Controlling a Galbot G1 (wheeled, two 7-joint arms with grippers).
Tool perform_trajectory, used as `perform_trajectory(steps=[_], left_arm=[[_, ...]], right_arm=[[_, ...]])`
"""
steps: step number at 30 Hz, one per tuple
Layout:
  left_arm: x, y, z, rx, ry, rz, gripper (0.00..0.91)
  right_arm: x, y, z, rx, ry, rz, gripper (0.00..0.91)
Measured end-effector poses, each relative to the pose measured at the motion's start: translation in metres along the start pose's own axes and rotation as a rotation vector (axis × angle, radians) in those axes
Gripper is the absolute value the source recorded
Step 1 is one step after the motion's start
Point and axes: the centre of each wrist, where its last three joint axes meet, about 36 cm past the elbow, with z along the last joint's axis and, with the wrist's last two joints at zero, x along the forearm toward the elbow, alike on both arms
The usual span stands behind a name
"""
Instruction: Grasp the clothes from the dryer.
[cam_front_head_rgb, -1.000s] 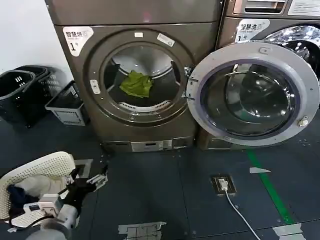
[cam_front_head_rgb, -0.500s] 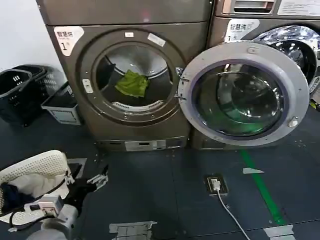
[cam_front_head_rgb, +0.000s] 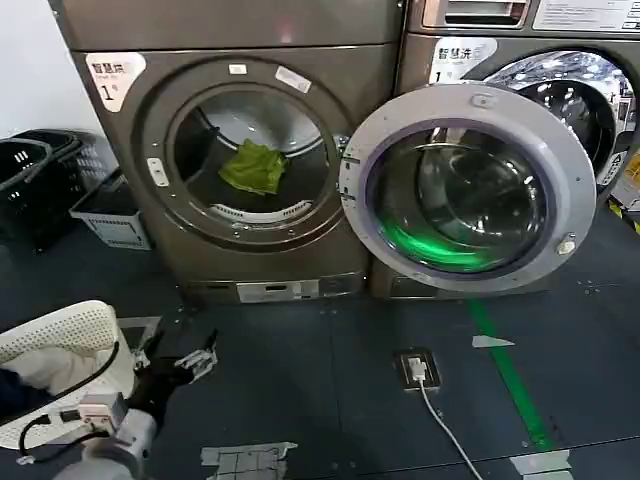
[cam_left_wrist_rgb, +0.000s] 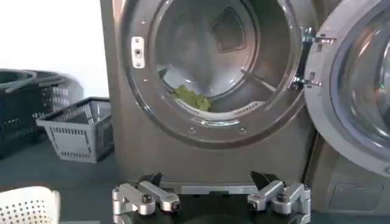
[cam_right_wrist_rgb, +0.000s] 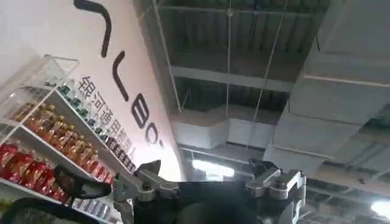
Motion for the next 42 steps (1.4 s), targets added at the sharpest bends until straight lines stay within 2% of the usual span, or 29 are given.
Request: perform_trajectory(steps=[42], left_arm=[[-0.007,-0.003,-0.007,-0.023,-0.056,0.067,0.907]], right_arm=[[0.001,-0.011,-0.008,-0.016,-0.043,-0.005,0.907]])
